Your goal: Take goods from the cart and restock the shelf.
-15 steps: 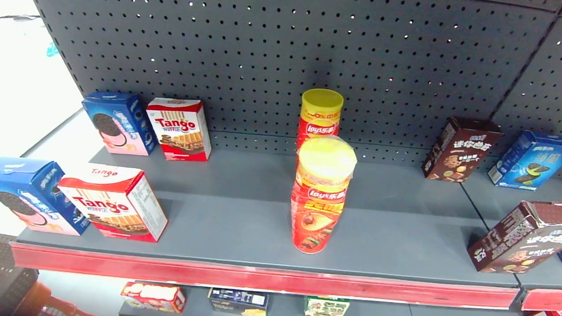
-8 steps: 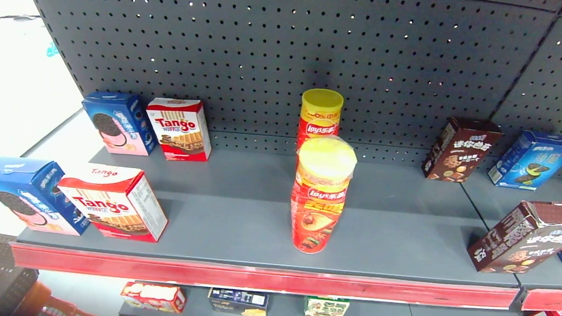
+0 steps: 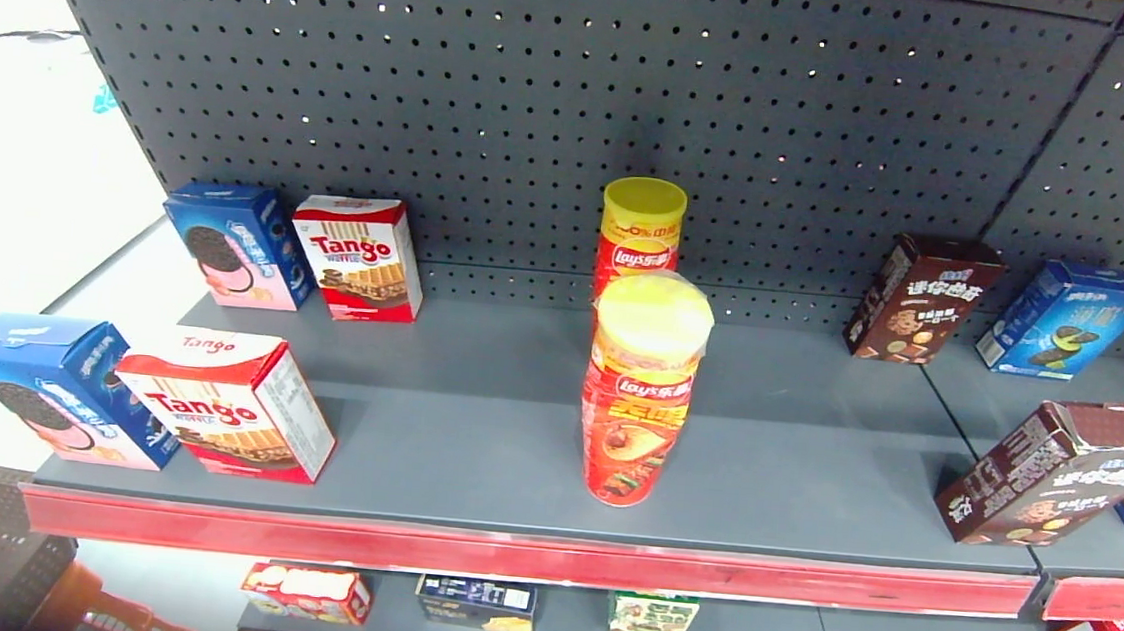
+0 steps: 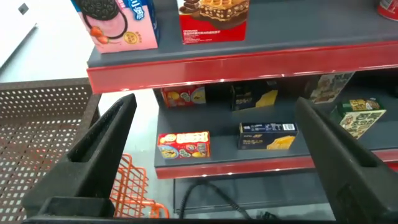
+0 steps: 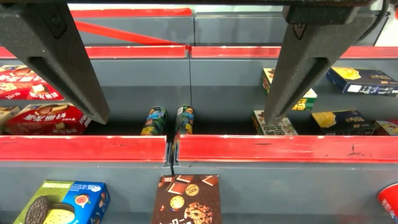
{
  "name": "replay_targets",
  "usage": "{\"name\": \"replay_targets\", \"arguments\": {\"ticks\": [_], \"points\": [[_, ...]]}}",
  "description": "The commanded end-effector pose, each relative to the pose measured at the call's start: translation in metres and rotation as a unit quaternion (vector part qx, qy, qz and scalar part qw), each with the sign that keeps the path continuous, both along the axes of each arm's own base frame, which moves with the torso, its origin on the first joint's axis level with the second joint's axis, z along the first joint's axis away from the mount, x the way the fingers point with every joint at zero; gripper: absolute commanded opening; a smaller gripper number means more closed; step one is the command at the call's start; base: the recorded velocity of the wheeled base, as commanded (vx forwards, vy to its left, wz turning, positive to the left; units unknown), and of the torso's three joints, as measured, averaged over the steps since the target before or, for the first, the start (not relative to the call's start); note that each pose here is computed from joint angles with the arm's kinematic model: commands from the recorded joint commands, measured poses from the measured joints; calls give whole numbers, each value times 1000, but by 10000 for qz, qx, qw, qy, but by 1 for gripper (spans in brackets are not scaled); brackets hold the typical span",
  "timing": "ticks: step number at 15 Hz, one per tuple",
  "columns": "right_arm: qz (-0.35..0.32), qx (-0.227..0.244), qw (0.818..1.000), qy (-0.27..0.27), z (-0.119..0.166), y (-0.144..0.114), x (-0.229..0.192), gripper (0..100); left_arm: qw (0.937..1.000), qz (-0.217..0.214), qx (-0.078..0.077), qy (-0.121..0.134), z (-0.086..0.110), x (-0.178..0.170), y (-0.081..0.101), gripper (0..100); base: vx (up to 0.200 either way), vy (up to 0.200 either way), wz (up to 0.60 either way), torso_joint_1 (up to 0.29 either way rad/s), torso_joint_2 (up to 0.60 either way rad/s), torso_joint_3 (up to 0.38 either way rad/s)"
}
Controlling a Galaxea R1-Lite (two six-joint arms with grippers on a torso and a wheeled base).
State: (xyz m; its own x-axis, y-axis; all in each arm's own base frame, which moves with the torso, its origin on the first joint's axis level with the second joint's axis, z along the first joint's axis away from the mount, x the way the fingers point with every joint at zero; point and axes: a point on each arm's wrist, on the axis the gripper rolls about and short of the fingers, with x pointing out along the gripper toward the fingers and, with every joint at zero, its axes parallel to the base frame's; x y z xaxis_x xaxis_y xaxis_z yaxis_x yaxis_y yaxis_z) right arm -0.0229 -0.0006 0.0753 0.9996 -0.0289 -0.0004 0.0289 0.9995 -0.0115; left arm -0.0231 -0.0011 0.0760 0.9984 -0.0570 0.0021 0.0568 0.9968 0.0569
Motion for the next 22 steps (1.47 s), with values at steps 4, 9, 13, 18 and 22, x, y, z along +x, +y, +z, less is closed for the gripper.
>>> {"name": "replay_targets", "arguments": {"ticks": [4, 9, 13, 18, 22], "points": [[-1, 4, 10000, 5, 0, 0, 0, 100, 10000, 32, -23, 4, 0, 0, 0, 100, 0, -50, 0, 1, 2, 1], [-1, 4, 10000, 5, 0, 0, 0, 100, 10000, 47, -31, 5, 0, 0, 0, 100, 0, 0, 0, 0, 0, 0], [-1, 4, 10000, -2, 0, 0, 0, 100, 10000, 40, -16, 4, 0, 0, 0, 100, 0, 0, 0, 0, 0, 0], [-1, -4, 10000, 6, 0, 0, 0, 100, 10000, 32, -23, 4, 0, 0, 0, 100, -120, 0, 0, 2, -1, 6], [-1, -4, 10000, 6, 0, 0, 0, 100, 10000, 32, -23, 4, 0, 0, 0, 100, 0, 0, 0, 0, 0, 0]]}}
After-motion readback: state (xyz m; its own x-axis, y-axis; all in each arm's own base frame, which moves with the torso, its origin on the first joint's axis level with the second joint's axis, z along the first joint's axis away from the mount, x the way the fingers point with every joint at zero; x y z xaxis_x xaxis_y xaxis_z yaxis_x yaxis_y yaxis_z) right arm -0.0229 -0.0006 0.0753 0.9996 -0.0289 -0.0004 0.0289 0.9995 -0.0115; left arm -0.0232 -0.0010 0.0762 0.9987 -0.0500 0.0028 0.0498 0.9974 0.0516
